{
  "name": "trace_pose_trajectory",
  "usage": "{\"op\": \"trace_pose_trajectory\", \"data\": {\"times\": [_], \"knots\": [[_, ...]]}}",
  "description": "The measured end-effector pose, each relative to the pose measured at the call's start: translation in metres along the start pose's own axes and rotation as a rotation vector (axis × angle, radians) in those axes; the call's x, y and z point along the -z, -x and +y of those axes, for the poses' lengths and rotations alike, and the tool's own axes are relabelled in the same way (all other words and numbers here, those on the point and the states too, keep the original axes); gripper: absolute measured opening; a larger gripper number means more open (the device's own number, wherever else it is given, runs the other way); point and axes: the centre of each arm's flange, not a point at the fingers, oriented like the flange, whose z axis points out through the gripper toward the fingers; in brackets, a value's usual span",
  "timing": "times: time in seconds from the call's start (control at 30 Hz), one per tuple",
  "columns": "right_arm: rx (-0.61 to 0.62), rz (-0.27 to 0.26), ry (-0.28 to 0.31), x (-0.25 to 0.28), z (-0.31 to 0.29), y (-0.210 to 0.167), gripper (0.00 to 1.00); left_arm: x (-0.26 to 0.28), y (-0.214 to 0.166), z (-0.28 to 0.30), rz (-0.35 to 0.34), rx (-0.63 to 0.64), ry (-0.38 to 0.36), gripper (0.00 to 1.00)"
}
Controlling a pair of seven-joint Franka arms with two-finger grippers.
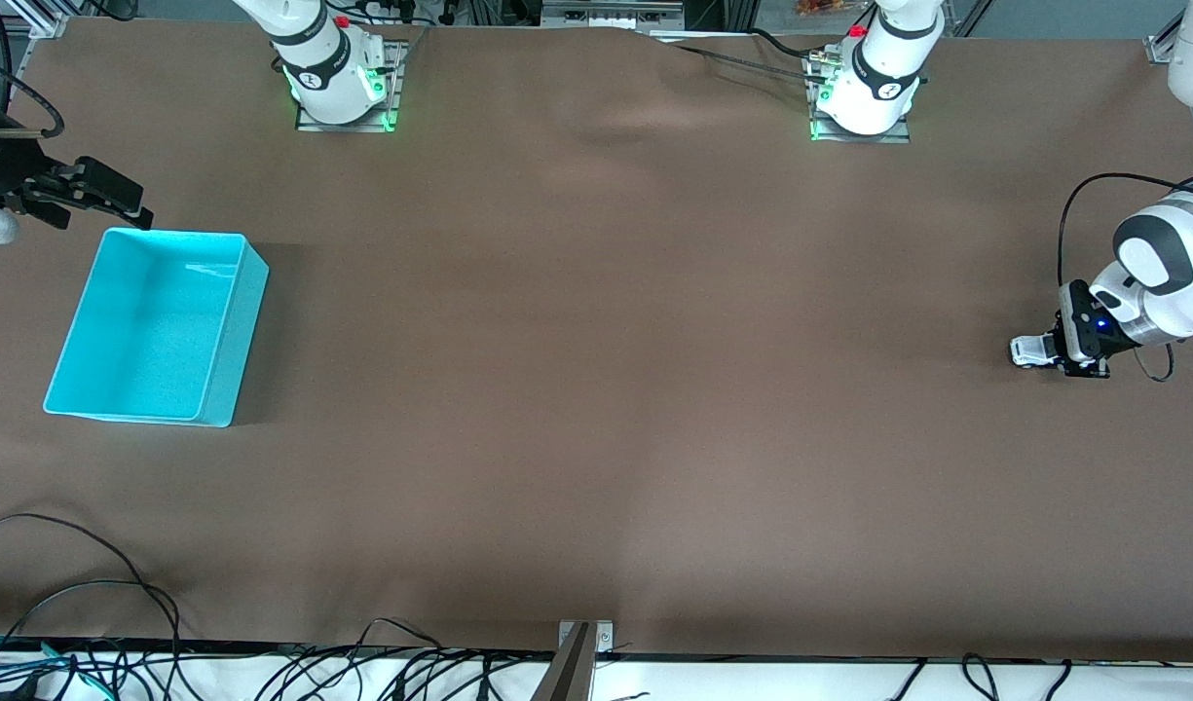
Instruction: Wind and store white jeep toy
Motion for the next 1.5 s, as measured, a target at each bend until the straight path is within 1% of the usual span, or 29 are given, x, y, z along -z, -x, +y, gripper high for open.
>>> {"op": "trace_pose_trajectory", "data": {"times": [1.1, 1.17, 1.23, 1.37, 1.4, 1.5], "knots": [[0.000, 0.000, 0.000, 0.000, 0.000, 0.000, 1.00, 0.001, 0.015, 0.004, -0.012, -0.004, -0.001, 0.52], [0.000, 0.000, 0.000, 0.000, 0.000, 0.000, 1.00, 0.000, 0.016, 0.004, -0.011, -0.005, 0.002, 0.55], [0.000, 0.000, 0.000, 0.000, 0.000, 0.000, 1.00, -0.001, 0.015, 0.004, -0.004, -0.012, 0.012, 0.61], [0.000, 0.000, 0.000, 0.000, 0.000, 0.000, 1.00, 0.007, 0.010, -0.005, 0.018, -0.030, 0.046, 0.78], [0.000, 0.000, 0.000, 0.000, 0.000, 0.000, 1.00, 0.026, 0.002, -0.022, 0.030, -0.038, 0.066, 0.99], [0.000, 0.000, 0.000, 0.000, 0.000, 0.000, 1.00, 0.033, -0.001, -0.027, 0.037, -0.033, 0.079, 1.00]]}}
